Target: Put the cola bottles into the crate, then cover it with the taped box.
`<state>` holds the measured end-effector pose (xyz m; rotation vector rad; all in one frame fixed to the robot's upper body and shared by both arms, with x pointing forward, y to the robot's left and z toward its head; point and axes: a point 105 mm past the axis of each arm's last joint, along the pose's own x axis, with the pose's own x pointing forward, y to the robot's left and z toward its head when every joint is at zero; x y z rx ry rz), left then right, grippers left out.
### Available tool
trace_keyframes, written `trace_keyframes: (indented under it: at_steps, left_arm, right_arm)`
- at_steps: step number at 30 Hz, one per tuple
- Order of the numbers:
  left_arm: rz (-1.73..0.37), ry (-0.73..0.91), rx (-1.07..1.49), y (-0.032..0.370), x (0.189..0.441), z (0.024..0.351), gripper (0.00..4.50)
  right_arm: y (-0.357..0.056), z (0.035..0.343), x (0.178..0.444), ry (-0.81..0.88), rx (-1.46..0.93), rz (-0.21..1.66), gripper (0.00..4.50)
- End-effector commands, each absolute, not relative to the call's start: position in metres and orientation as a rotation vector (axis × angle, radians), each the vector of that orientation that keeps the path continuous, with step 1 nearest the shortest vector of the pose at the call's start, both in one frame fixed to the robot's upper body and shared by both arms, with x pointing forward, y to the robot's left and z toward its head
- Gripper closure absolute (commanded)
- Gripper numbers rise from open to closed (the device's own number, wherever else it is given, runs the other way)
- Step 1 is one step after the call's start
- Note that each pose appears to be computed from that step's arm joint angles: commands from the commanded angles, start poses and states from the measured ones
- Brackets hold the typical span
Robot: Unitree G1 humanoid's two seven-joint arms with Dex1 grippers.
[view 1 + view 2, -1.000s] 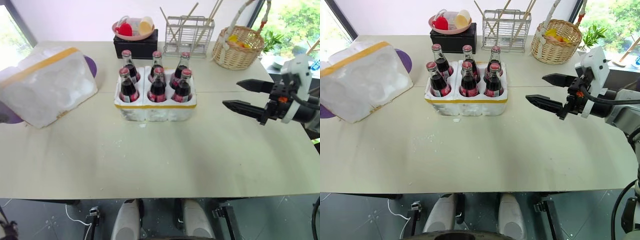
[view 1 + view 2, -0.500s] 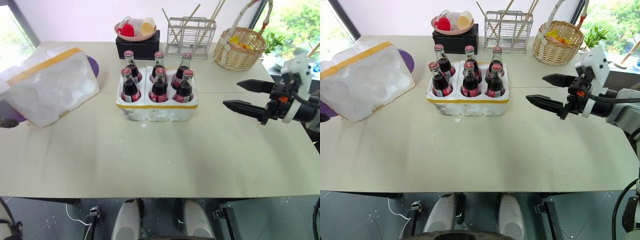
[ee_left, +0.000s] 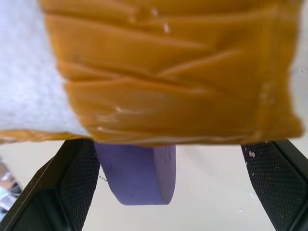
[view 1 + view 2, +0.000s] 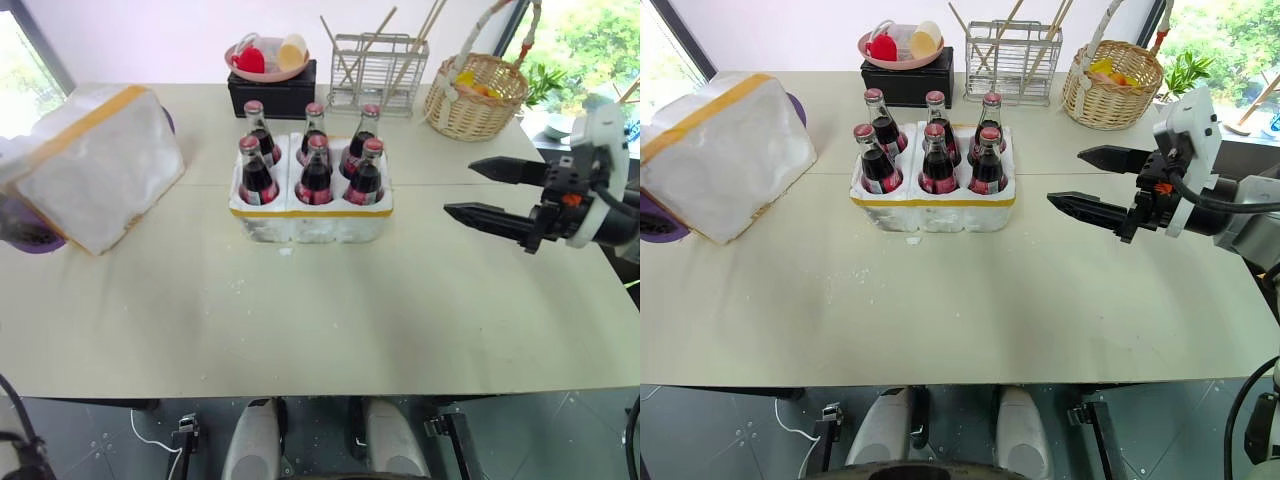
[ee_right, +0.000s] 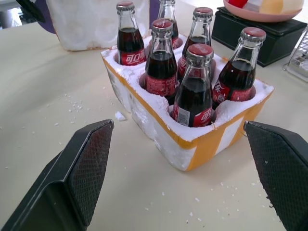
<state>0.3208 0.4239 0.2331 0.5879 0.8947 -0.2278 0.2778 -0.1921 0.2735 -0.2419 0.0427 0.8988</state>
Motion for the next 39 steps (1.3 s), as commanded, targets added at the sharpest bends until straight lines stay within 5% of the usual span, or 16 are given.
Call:
trace_keyframes:
  at_steps: [1, 24, 27, 38, 39]
  left_arm:
    - [-0.169, 0.81, 0.597, 0.427, 0.326, 0.248, 0.0]
    - [-0.225, 0.874, 0.54, 0.417, 0.325, 0.24, 0.0]
    - [-0.215, 0.868, 0.555, 0.418, 0.326, 0.241, 0.77]
    - [-0.197, 0.848, 0.563, 0.421, 0.327, 0.24, 0.77]
    - [-0.201, 0.841, 0.549, 0.42, 0.328, 0.241, 1.03]
  right_arm:
    - [-0.19, 0.285, 0.274, -0.018, -0.282, 0.893, 0.07]
    - [-0.192, 0.281, 0.272, -0.004, -0.297, 0.875, 0.07]
    - [-0.191, 0.281, 0.272, -0.004, -0.297, 0.876, 0.0]
    - [-0.19, 0.281, 0.272, -0.004, -0.298, 0.877, 0.0]
    - [-0.19, 0.281, 0.272, -0.003, -0.299, 0.877, 0.0]
